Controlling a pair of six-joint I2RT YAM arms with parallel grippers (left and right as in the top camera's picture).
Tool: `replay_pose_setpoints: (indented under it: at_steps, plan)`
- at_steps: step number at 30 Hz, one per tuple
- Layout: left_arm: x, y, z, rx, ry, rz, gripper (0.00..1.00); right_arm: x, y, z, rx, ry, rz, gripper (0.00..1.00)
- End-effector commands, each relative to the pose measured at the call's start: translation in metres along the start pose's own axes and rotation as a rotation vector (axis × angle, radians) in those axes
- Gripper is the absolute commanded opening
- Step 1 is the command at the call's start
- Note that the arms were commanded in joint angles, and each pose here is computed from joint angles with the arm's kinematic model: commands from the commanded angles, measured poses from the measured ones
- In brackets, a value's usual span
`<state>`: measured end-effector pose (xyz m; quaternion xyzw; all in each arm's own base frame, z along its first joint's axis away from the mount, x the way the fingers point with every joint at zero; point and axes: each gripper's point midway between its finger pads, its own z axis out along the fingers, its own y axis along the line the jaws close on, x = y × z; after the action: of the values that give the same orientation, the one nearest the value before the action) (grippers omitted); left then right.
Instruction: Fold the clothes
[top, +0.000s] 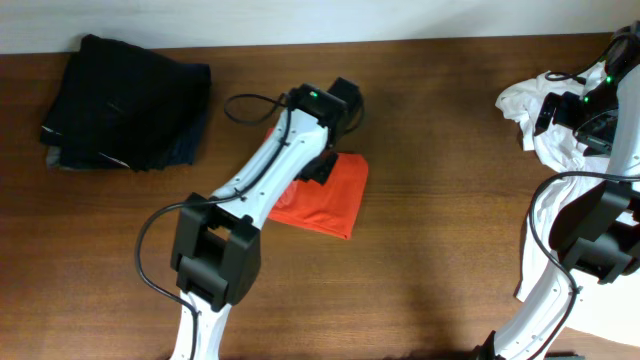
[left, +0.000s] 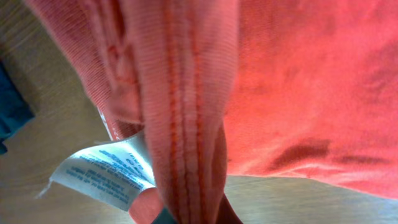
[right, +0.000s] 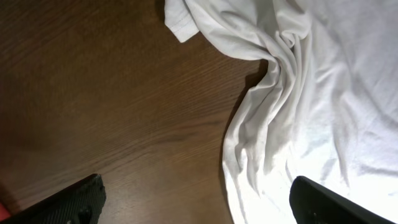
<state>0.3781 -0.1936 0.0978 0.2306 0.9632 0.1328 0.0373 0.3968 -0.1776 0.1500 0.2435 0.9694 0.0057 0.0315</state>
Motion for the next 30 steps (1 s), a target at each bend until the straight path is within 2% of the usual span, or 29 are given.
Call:
replay_pose_setpoints:
  at_steps: [1, 8, 9, 10, 11, 12, 14, 15, 16, 17, 19, 20, 22, 23, 26, 28, 29, 30]
  plan:
    - [-0.002, -0.023, -0.012, 0.016, -0.029, 0.046, 0.01, 0.000, -0.003, -0.003, 0.012, -0.007, 0.000, 0.98]
    - [-0.010, -0.080, -0.021, 0.278, -0.067, 0.065, 0.01, 0.000, -0.003, -0.003, 0.012, -0.007, 0.000, 0.98]
    - [-0.010, -0.085, -0.022, 0.295, -0.069, 0.070, 0.14, 0.000, -0.003, -0.003, 0.012, -0.007, 0.000, 0.98]
    - [-0.009, -0.092, -0.024, 0.334, -0.064, 0.075, 0.31, 0.000, -0.003, -0.003, 0.012, -0.007, 0.000, 0.98]
    - [-0.006, -0.100, -0.027, 0.385, -0.053, 0.079, 0.64, 0.000, -0.003, -0.003, 0.012, -0.007, 0.000, 0.98]
    - [-0.005, -0.105, -0.029, 0.413, -0.051, 0.098, 0.76, 0.000, -0.003, -0.003, 0.012, -0.007, 0.000, 0.98]
    - [-0.019, -0.100, -0.052, 0.444, -0.122, 0.130, 0.86, 0.000, -0.003, -0.003, 0.012, -0.007, 0.000, 0.98]
    - [-0.034, -0.086, -0.072, 0.435, -0.189, 0.107, 0.86, 0.000, -0.003, -0.003, 0.012, -0.007, 0.000, 0.98]
    - [-0.042, -0.067, -0.082, 0.399, -0.227, 0.076, 0.68, 0.000, -0.003, -0.003, 0.012, -0.007, 0.000, 0.98]
    - [-0.048, -0.037, -0.086, 0.350, -0.241, -0.008, 0.22, 0.000, -0.003, -0.003, 0.012, -0.007, 0.000, 0.98]
    - [-0.053, 0.020, -0.081, 0.339, -0.238, -0.193, 0.20, 0.000, -0.003, -0.003, 0.012, -0.007, 0.000, 0.98]
    - [-0.056, 0.050, -0.076, 0.437, -0.236, -0.303, 0.21, 0.000, -0.003, -0.003, 0.012, -0.007, 0.000, 0.98]
    - [-0.057, 0.072, -0.075, 0.559, -0.244, -0.374, 0.22, 0.000, -0.003, -0.003, 0.012, -0.007, 0.000, 0.98]
    - [-0.054, 0.098, -0.069, 0.569, -0.248, -0.433, 0.03, 0.000, -0.003, -0.003, 0.012, -0.007, 0.000, 0.98]
    - [-0.037, 0.155, -0.051, 0.542, -0.233, -0.562, 0.01, -0.028, 0.000, -0.005, -0.001, -0.122, -0.002, 0.98]
    - [-0.027, 0.184, -0.042, 0.511, -0.232, -0.625, 0.01, -0.011, 0.036, -0.008, -0.217, -0.049, -0.008, 0.98]
    - [-0.017, 0.203, -0.033, 0.447, -0.218, -0.661, 0.11, -0.003, 0.067, -0.017, -0.404, -0.016, -0.030, 0.98]
    - [-0.011, 0.214, -0.028, 0.405, -0.205, -0.681, 0.15, 0.013, 0.106, -0.027, -0.574, 0.025, -0.139, 0.98]
